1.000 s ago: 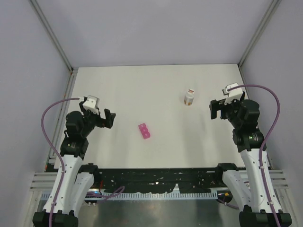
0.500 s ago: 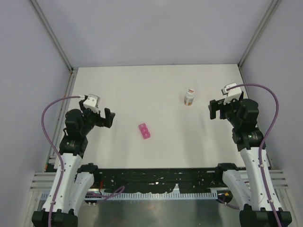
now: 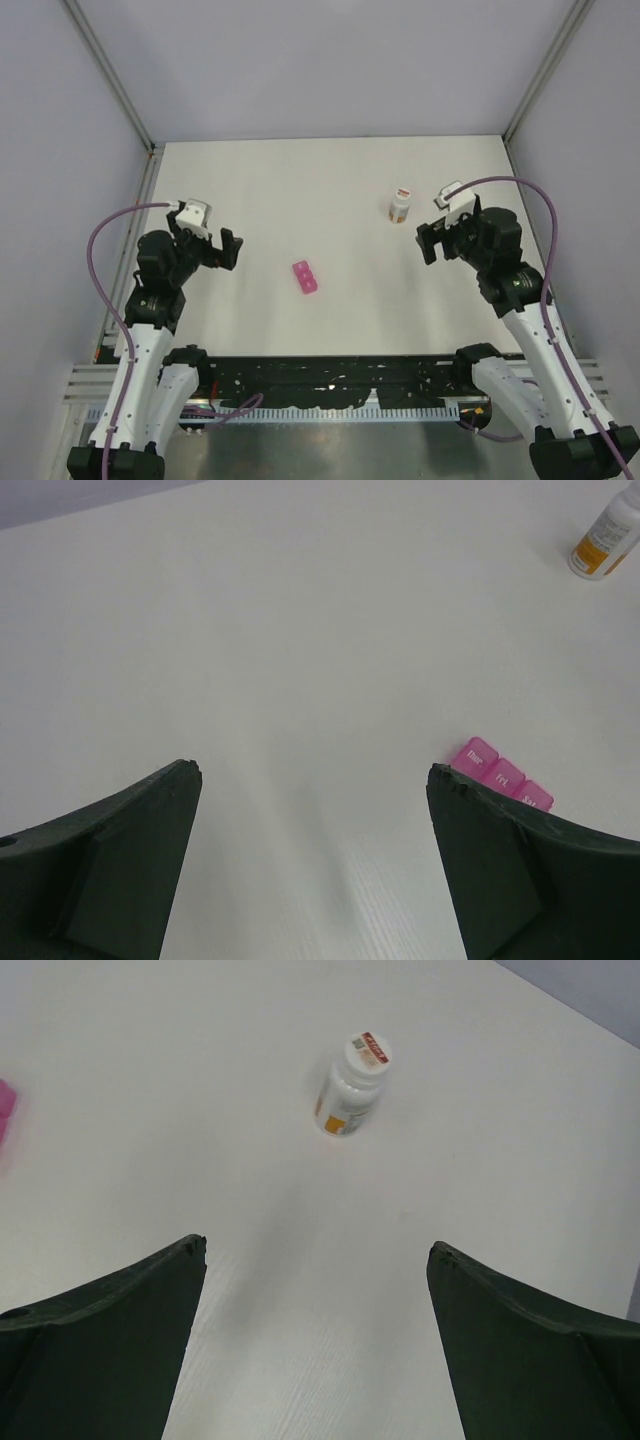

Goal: Sort the pills into containers

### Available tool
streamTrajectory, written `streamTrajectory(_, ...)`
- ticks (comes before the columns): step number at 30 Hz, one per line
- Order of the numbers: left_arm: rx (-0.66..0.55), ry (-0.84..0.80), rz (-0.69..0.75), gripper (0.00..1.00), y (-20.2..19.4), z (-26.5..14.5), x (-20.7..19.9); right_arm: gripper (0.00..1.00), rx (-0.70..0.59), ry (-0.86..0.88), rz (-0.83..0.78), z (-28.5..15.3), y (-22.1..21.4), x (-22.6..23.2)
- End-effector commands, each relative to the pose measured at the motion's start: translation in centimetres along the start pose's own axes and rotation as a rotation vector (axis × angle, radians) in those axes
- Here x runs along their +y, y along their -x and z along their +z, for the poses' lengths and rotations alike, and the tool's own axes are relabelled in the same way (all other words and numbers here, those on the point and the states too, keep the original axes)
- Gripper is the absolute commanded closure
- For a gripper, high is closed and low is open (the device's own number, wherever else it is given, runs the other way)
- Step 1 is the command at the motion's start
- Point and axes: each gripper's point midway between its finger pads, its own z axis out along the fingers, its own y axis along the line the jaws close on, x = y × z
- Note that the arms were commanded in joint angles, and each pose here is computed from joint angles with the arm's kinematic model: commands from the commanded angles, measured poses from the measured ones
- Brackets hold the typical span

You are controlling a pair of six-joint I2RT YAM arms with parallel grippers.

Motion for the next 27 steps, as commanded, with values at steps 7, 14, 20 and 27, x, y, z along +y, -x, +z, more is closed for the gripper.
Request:
streamTrajectory(7, -0.013, 0.066, 0.009, 0.01, 0.1, 1.0, 1.6, 0.05, -0.012, 0.242, -0.116, 3.5, 2.3, 9.3)
streamTrajectory(14, -0.022, 0.11, 0.028, 0.01, 0.1, 1.0, 2.4, 0.05, 0.047, 0.346, -0.197, 6.7, 0.7, 16.9)
streamTrajectory(20, -0.03, 0.143, 0.038, 0.01, 0.4, 0.7, 3.0, 0.04, 0.083, 0.456, -0.171, 8.9, 0.5, 23.6)
streamTrajectory(27, -0.043, 0.163, 0.046, 0.01, 0.9, 0.3, 3.2, 0.01, 0.155, 0.548, -0.089, 10.9, -0.5, 29.9)
